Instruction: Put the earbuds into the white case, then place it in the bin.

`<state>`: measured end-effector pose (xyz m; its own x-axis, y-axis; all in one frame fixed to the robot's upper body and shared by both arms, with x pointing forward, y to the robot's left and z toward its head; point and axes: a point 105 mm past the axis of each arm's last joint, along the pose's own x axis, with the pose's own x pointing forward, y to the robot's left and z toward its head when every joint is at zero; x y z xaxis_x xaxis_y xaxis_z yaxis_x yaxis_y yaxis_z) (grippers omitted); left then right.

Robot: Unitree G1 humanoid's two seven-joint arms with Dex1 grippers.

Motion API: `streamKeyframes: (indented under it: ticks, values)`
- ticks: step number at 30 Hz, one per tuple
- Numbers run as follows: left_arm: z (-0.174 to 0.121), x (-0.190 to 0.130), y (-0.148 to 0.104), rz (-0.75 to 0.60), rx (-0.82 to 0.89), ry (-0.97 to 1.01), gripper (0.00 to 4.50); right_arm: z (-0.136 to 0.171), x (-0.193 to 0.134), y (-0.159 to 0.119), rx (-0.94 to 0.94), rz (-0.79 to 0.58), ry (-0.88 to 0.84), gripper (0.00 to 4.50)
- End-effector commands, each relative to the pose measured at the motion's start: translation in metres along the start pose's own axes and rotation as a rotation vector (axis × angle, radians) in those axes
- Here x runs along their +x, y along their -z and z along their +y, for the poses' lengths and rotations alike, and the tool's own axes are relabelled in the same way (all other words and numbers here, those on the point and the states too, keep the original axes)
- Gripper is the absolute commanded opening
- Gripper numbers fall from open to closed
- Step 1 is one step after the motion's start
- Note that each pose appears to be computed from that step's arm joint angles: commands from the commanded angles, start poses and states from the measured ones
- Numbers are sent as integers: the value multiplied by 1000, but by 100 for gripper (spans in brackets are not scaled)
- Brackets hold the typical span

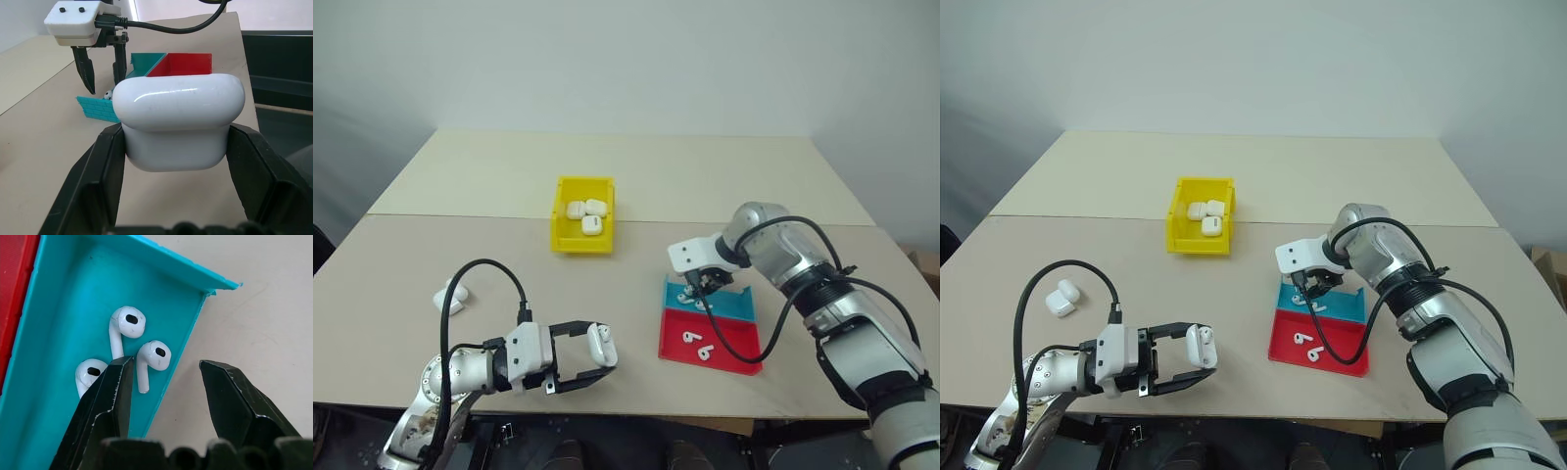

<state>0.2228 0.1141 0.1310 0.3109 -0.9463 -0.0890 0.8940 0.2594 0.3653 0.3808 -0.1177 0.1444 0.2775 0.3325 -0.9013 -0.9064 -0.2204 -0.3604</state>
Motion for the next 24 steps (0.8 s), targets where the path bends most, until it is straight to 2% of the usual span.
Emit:
streamKeyframes:
  ticks: [1, 2, 14, 18, 24]
  values:
    - [1, 2, -10, -31, 51, 0, 278, -2, -6, -2, -31, -11, 18, 244]
    - [1, 2, -10, -31, 52, 0, 278, -2, -6, -2, -29, -13, 19, 224]
    - [2, 3, -10, -31, 57, -5, 278, -3, -7, -6, -44, -21, 28, 224]
    - [3, 3, -10, -31, 55, -6, 278, -2, -7, -6, -54, -21, 17, 140]
    - [2, 3, -10, -32, 55, -6, 278, 0, -6, -5, -61, -21, 13, 140]
